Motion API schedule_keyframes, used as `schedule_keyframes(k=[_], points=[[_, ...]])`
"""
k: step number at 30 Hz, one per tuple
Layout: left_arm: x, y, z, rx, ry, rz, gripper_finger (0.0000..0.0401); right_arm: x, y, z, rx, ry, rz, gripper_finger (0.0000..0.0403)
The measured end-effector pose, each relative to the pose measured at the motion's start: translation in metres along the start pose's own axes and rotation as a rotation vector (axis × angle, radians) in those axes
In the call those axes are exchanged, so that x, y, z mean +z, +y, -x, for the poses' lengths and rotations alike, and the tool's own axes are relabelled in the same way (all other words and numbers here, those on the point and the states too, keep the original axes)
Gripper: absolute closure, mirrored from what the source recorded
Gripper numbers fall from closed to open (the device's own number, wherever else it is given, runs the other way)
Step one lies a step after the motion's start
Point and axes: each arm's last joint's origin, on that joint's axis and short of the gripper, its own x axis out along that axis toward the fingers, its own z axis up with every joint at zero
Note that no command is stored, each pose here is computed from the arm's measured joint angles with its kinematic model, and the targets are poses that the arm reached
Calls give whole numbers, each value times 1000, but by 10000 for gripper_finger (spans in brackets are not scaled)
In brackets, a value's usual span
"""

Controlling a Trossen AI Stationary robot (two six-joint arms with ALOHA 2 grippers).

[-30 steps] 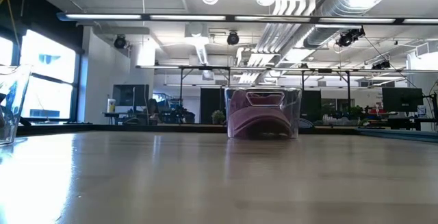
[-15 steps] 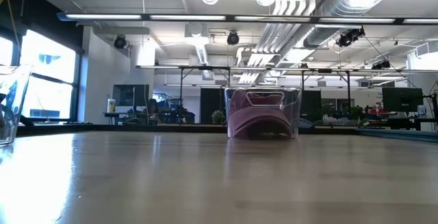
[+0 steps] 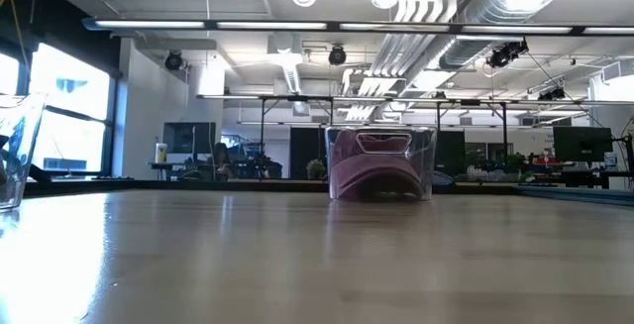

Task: Pick & Place hat
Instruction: Put the black cap into the bottom transparent bin

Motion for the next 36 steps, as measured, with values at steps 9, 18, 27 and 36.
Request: schedule_keyframes(k=[9,18,27,36], points=[[-1,21,-33,-43,167,64,391,2,0,0,8,-15,-42,258],[0,20,-35,-122,184,-12,391,2,-1,0,0,-17,-48,261],[6,34,-56,-122,162,-6,391,2,-1,0,-3,-18,-45,261],[-13,57,-72,-58,68,112,391,2,-1,0,-4,-18,-47,261]])
